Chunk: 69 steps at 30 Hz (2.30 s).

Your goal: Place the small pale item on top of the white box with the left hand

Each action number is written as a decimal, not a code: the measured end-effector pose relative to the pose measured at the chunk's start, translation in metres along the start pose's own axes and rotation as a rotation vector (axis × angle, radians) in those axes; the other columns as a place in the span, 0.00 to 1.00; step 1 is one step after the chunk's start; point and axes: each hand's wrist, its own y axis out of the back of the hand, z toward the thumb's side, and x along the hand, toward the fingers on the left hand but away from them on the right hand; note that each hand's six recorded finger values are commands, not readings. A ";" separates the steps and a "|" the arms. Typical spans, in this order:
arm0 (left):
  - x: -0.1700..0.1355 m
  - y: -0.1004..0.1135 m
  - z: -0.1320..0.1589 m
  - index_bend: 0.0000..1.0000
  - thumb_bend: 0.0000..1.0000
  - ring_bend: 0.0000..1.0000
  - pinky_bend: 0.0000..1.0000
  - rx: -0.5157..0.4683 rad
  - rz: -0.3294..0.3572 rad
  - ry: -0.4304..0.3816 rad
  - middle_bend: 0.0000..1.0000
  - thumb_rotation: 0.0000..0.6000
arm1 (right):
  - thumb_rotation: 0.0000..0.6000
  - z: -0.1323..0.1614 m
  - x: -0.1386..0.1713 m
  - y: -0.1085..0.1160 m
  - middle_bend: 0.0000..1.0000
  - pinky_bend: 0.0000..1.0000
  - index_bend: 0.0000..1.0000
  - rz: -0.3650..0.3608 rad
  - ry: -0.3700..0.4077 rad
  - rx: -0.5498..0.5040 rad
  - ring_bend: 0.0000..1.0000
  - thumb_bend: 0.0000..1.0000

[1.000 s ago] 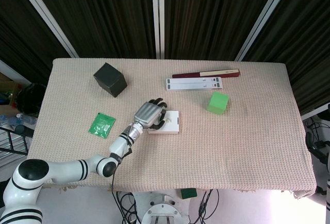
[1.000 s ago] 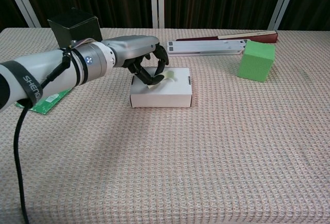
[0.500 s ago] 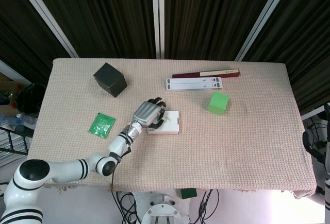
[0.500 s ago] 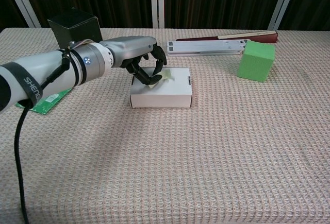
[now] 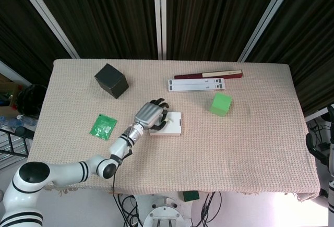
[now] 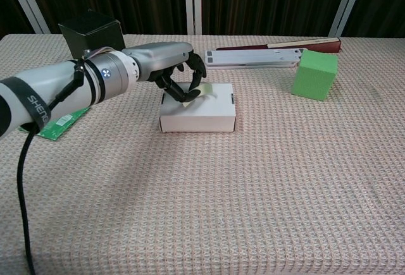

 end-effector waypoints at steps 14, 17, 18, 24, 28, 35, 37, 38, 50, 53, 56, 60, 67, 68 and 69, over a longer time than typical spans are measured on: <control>0.000 -0.001 -0.002 0.00 0.41 0.08 0.20 -0.009 0.001 -0.002 0.22 0.94 | 1.00 -0.002 0.000 -0.002 0.00 0.00 0.00 0.006 -0.004 0.005 0.00 0.36; -0.001 -0.002 -0.002 0.00 0.39 0.08 0.20 -0.009 -0.001 -0.004 0.21 0.94 | 1.00 -0.002 0.000 -0.003 0.00 0.00 0.00 0.007 -0.004 0.006 0.00 0.36; -0.001 -0.003 -0.002 0.00 0.38 0.08 0.20 -0.008 -0.002 -0.004 0.21 0.93 | 1.00 -0.001 0.000 -0.003 0.00 0.00 0.00 0.007 -0.004 0.006 0.00 0.36; -0.001 -0.002 0.000 0.00 0.27 0.08 0.20 -0.006 0.006 -0.014 0.19 0.82 | 1.00 -0.002 0.000 -0.003 0.00 0.00 0.00 0.008 -0.007 0.008 0.00 0.36; -0.003 0.000 0.003 0.00 0.23 0.08 0.19 -0.006 0.021 -0.032 0.18 0.78 | 1.00 -0.003 -0.001 -0.004 0.00 0.00 0.00 0.010 -0.009 0.009 0.00 0.36; -0.003 0.000 0.001 0.00 0.23 0.08 0.19 -0.007 0.024 -0.030 0.17 0.77 | 1.00 -0.003 -0.001 -0.005 0.00 0.00 0.00 0.012 -0.009 0.008 0.00 0.36; -0.003 0.000 0.001 0.00 0.23 0.08 0.19 -0.007 0.024 -0.031 0.17 0.76 | 1.00 -0.003 -0.001 -0.004 0.00 0.00 0.00 0.012 -0.009 0.008 0.00 0.36; -0.004 0.001 0.001 0.00 0.23 0.08 0.19 -0.008 0.025 -0.032 0.16 0.76 | 1.00 -0.003 -0.001 -0.004 0.00 0.00 0.00 0.012 -0.009 0.009 0.00 0.36; -0.019 0.006 0.013 0.11 0.23 0.04 0.18 -0.013 0.023 -0.079 0.09 0.67 | 1.00 -0.003 -0.001 -0.004 0.00 0.00 0.00 0.008 -0.008 0.006 0.00 0.36; -0.025 0.007 0.012 0.17 0.23 0.03 0.18 0.017 0.026 -0.087 0.08 0.56 | 1.00 -0.003 -0.001 -0.004 0.00 0.00 0.00 0.006 -0.007 0.005 0.00 0.36; -0.029 0.003 0.010 0.20 0.22 0.01 0.17 0.049 0.013 -0.089 0.06 0.48 | 1.00 -0.003 -0.001 -0.003 0.00 0.00 0.00 0.002 -0.008 0.005 0.00 0.36; -0.033 -0.002 0.012 0.20 0.20 0.01 0.16 0.059 0.003 -0.099 0.05 0.45 | 1.00 -0.003 0.000 -0.002 0.00 0.00 0.00 0.002 -0.008 0.006 0.00 0.36; -0.029 -0.005 0.009 0.20 0.19 0.00 0.15 0.081 0.006 -0.097 0.04 0.43 | 1.00 -0.004 0.000 0.000 0.00 0.00 0.00 -0.004 -0.011 0.008 0.00 0.36; -0.029 -0.004 0.009 0.20 0.19 0.00 0.14 0.090 0.011 -0.096 0.04 0.43 | 1.00 -0.005 0.000 0.000 0.00 0.00 0.00 -0.004 -0.012 0.007 0.00 0.36; -0.029 -0.004 0.008 0.21 0.19 0.00 0.14 0.099 0.016 -0.095 0.04 0.42 | 1.00 -0.005 0.000 0.000 0.00 0.00 0.00 -0.003 -0.013 0.007 0.00 0.36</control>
